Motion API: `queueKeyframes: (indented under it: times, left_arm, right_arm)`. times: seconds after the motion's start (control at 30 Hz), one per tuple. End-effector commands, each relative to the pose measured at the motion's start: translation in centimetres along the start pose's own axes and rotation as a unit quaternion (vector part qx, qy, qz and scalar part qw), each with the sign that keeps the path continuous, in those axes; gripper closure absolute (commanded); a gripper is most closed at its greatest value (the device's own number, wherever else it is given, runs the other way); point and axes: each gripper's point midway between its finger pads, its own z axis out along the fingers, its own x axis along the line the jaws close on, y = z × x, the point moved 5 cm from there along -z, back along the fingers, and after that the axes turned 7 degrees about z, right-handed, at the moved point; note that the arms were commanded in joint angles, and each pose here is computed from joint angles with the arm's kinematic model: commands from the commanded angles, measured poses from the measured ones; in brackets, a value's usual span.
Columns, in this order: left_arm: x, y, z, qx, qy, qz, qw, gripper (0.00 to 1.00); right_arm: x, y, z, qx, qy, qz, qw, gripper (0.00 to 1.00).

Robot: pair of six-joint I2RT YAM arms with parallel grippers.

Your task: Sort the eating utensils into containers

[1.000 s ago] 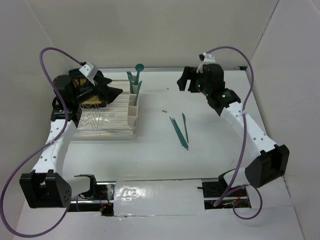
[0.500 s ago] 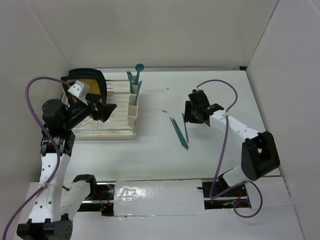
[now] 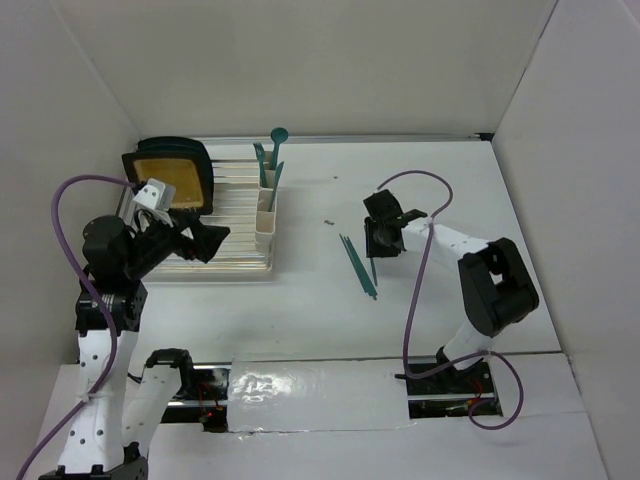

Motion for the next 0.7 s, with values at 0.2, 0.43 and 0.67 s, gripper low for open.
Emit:
queueKeyframes:
  times: [0.2, 0.43, 0.67]
  left_arm:
    - [-1.0, 0.9, -1.2, -0.017, -0.005, 0.018, 1.0, 0.06]
    - [-0.3, 0.8, -0.4, -0.01, -0.005, 0.025, 1.0, 0.06]
    - [-1.0, 1.8, 0.1, -0.012, -0.055, 0.04, 0.998, 0.05]
  right_arm:
    - [0.8, -0.2, 2.3, 0.004, 0.014, -0.024, 1.0, 0.65]
    - [0.1, -1.2, 4.2, 0.02, -0.018, -0.029, 0.999, 0.75]
    - [-1.1, -2.3, 6.3, 0.055, -0.072, -0.039, 0.995, 1.0]
